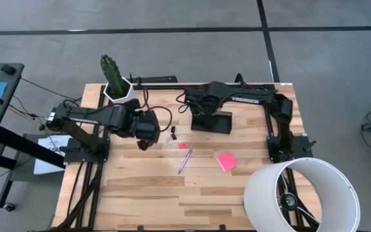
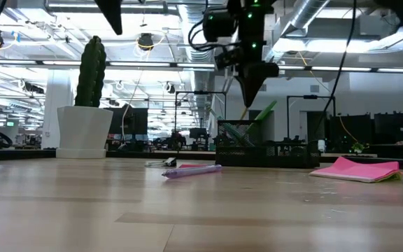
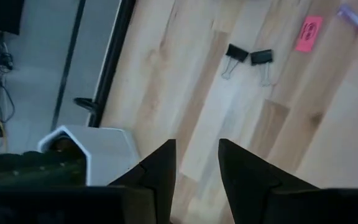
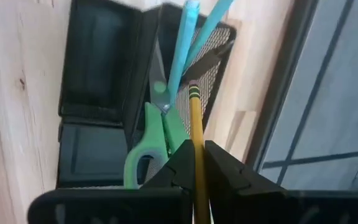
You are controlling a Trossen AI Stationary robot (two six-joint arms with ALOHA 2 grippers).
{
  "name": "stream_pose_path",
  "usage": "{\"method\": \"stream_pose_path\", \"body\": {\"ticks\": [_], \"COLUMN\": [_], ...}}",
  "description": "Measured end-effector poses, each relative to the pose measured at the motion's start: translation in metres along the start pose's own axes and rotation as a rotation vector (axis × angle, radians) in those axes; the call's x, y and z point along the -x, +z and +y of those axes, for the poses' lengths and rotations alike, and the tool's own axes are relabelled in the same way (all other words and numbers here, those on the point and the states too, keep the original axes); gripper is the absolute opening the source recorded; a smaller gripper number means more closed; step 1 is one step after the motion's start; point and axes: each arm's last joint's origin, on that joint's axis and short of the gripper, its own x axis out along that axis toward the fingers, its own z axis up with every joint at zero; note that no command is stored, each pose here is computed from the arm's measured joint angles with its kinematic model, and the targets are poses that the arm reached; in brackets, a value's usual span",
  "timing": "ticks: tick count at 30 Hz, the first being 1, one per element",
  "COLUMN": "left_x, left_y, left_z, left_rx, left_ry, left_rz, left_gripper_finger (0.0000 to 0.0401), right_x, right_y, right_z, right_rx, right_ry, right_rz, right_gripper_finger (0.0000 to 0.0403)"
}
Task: Pick and place office supplies into organizer
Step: Put the yellow pencil into the black desk organizer
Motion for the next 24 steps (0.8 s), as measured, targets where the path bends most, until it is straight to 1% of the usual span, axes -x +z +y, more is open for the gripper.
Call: {"method": "stream_pose_path", "body": {"ticks": [4,8,12,16,18,22,24], "left_x": [-0.005,-0.01,-0.013,-0.017,-0.018,-0.021,-0.023], "left_y": [0.003,0.006,0.007,0.009,0.01,0.011,0.011], "left_z": [0.008,0.016,0.022,0.028,0.031,0.036,0.039], "left_rx": [-0.046,-0.079,-0.095,-0.125,-0.135,-0.142,-0.143], "left_ry": [0.022,0.036,0.045,0.055,0.059,0.066,0.068], "left_rz": [0.013,0.028,0.042,0.053,0.059,0.07,0.077], "left_gripper_finger": [0.0114,0.0114,0.0114,0.0114,0.0114,0.0114,0.0114], "right_x": [-0.009,-0.014,-0.013,-0.014,-0.015,-0.026,-0.033], "right_y": [0.008,0.013,0.014,0.015,0.015,0.021,0.022], "right_z": [-0.005,-0.006,-0.004,-0.003,-0.004,-0.007,-0.009], "right_rx": [0.004,0.066,0.077,0.115,0.133,0.171,0.168], "right_ry": [0.014,0.036,0.096,0.179,0.203,0.194,0.191], "right_rz": [0.02,0.023,-0.008,-0.063,-0.081,-0.101,-0.096], "right_gripper_finger": [0.0014,0.0018,0.0016,0.0015,0.0017,0.0018,0.0018]}}
